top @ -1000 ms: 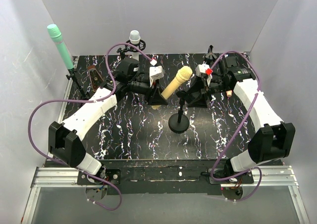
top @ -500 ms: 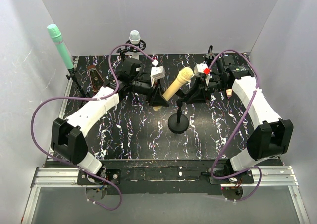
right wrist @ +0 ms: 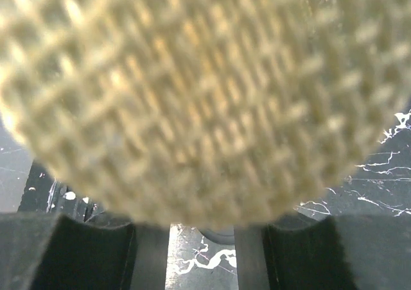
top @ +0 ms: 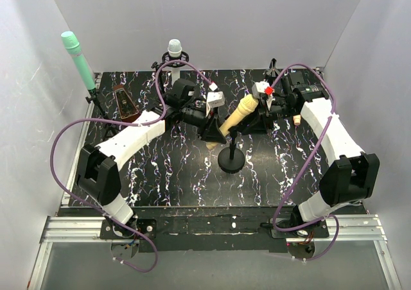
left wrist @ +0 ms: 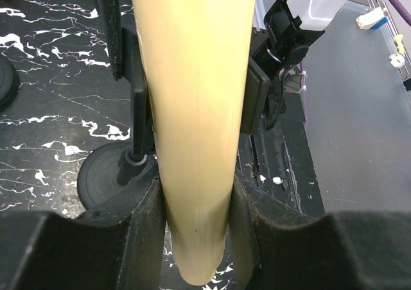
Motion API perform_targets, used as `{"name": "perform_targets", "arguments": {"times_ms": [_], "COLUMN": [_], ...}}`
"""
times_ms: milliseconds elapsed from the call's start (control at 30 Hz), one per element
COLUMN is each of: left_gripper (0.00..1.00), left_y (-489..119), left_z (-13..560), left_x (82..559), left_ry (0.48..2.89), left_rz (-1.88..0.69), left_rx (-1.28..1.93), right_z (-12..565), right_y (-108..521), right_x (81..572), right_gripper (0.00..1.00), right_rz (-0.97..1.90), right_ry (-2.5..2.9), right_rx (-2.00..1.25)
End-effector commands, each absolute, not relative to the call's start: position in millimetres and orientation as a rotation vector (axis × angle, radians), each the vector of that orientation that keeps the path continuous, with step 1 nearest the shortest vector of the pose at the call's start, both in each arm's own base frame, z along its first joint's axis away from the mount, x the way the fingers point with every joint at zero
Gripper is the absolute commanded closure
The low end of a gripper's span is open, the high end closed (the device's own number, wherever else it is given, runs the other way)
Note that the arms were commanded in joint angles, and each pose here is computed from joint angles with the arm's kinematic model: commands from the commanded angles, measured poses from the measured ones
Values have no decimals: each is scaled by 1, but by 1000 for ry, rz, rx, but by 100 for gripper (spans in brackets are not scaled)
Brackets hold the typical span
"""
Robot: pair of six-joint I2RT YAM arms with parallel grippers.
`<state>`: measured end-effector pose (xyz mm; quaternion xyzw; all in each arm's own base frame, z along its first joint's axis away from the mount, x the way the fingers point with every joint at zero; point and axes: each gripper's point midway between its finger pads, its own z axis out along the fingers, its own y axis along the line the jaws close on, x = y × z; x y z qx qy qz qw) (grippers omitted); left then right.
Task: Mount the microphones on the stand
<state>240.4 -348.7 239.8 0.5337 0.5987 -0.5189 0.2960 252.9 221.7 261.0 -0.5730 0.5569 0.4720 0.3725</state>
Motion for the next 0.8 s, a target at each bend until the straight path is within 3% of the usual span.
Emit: {"name": "perform_targets", "arguments": {"times_ms": [0, 567, 700, 767], "left_gripper": [100, 100, 100, 100], "left_y": [-350, -342, -341, -341], "left_z": [245, 227, 225, 225], "left_x": [246, 255, 257, 259], "left_ry": [1636, 1798, 1809, 1809], "left_rz": [-1350, -1248, -1227, -1219], "left_rx": [1407, 1421, 1422, 1421], "right_z": [281, 286, 284, 283], "right_y": [229, 232, 231, 231], "right_x": [240, 229, 228, 228], "right_gripper": [92, 99, 69, 59], "right_rz": [1311, 1419, 1446, 1447], "right_ry": [1377, 1334, 1336, 1335], "right_rx": [-1417, -1363, -1345, -1344]}}
